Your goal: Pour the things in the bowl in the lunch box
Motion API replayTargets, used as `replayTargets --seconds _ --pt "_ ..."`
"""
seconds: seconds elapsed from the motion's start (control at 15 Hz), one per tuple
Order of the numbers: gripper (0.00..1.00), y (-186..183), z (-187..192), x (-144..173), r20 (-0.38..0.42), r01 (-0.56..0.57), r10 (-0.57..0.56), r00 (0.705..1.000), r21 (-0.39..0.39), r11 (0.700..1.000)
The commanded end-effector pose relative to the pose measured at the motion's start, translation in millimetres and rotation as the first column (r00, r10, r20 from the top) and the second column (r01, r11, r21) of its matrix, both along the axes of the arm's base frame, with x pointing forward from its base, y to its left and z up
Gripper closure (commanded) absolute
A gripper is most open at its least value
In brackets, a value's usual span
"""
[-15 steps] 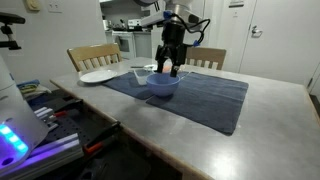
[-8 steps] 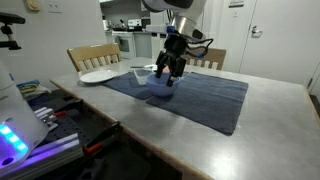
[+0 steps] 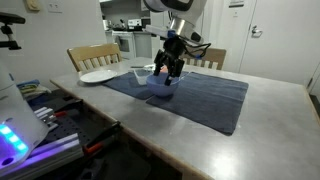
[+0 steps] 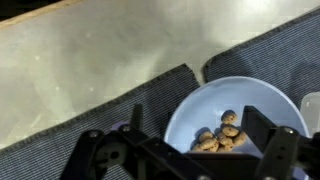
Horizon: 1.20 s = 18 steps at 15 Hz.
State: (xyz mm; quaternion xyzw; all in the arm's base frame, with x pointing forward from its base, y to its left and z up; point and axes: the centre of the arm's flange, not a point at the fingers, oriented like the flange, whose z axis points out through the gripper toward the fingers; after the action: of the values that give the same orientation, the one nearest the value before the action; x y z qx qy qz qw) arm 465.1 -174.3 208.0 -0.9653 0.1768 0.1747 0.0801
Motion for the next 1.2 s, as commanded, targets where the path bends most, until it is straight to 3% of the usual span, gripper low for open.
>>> replayTargets --seconds 0.0,0.73,0.87,0.93,1.13 --pt "0.0 5.1 -5.8 7.5 0.01 -0.033 0.033 0.999 0.016 0.999" --pt "0.0 4.9 -21.6 10.2 0.02 -0.045 0.045 0.999 -0.026 0.999" --pt "0.0 5.7 -19.6 9.2 0.012 -0.056 0.057 0.998 -0.066 0.996" --pt "0.0 8.4 -16.7 5.6 0.01 -0.044 0.045 0.999 -0.027 0.999" --pt "0.0 7.1 -17.3 6.1 0.007 -0.054 0.054 0.999 -0.047 0.997"
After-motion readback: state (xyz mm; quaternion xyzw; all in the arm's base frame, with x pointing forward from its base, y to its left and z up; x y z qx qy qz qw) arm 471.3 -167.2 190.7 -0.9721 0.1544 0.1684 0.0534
